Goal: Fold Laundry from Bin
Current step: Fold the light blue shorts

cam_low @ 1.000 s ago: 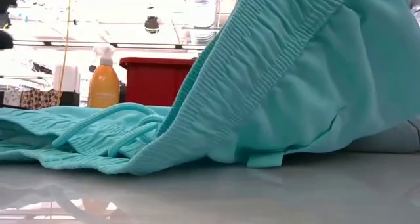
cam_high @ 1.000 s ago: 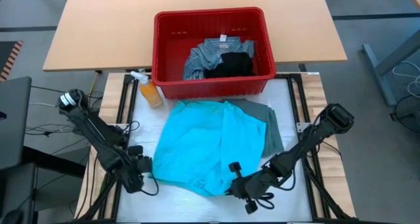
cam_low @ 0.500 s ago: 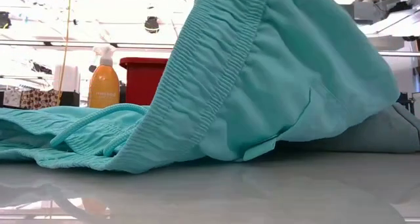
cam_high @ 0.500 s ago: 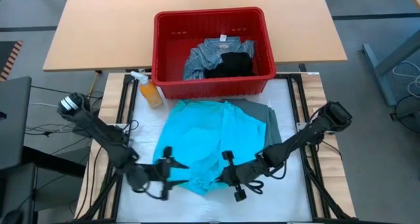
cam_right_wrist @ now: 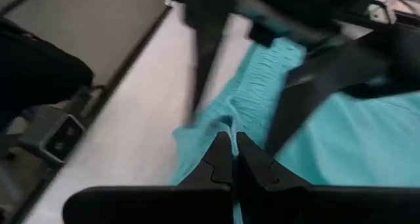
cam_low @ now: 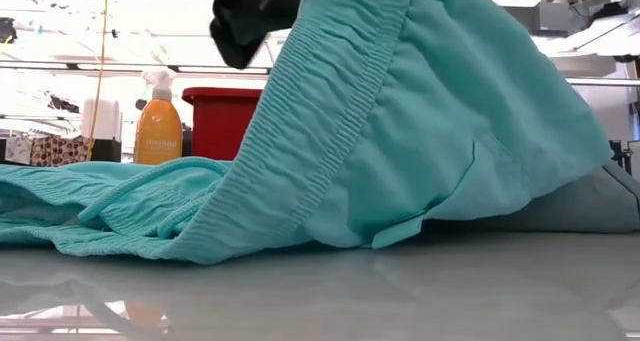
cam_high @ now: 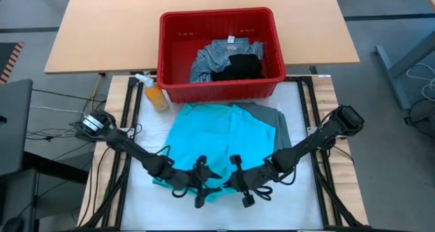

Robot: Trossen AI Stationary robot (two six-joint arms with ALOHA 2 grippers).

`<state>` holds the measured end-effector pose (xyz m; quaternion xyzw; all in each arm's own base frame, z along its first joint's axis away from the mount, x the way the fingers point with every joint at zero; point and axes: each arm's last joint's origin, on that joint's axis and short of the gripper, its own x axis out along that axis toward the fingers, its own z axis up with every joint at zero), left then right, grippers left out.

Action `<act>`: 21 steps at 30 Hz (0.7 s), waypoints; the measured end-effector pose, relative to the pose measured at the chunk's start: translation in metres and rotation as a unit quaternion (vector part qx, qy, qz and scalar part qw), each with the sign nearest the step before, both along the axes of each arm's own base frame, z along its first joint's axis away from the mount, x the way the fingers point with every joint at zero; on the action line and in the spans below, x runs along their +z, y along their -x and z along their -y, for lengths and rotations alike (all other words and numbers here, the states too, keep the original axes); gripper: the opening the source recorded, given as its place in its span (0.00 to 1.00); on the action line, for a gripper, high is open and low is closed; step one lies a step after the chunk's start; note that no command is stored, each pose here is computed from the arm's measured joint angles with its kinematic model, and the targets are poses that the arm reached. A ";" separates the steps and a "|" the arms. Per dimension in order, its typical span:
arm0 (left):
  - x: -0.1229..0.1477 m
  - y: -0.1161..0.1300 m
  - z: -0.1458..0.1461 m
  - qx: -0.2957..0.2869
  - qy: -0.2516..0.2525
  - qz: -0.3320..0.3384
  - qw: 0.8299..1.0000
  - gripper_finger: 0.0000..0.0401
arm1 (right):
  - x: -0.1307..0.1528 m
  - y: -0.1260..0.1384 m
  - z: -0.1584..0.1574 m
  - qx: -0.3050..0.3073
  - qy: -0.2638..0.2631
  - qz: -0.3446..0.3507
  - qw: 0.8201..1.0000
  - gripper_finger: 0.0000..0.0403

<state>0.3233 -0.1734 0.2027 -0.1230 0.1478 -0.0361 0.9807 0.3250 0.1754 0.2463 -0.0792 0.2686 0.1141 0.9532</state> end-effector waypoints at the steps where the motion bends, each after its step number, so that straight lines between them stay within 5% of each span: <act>1: -0.001 -0.003 0.001 -0.015 0.005 -0.003 1.000 0.52 | 0.000 0.000 0.001 -0.006 0.008 0.000 1.000 0.06; 5: -0.006 -0.011 0.004 -0.038 0.011 -0.012 0.999 0.52 | -0.002 -0.001 0.006 -0.016 0.016 -0.008 1.000 0.06; 12: -0.009 -0.012 0.002 0.011 0.000 -0.018 1.000 0.49 | -0.002 -0.002 0.008 -0.019 0.016 -0.008 1.000 0.06; 17: -0.010 -0.013 -0.002 0.024 0.011 -0.026 0.999 0.32 | -0.002 -0.002 0.007 -0.005 0.009 -0.011 1.000 0.06; 21: -0.011 -0.014 -0.004 0.026 0.011 -0.030 0.999 0.10 | -0.002 -0.002 0.007 -0.004 0.001 -0.014 1.000 0.06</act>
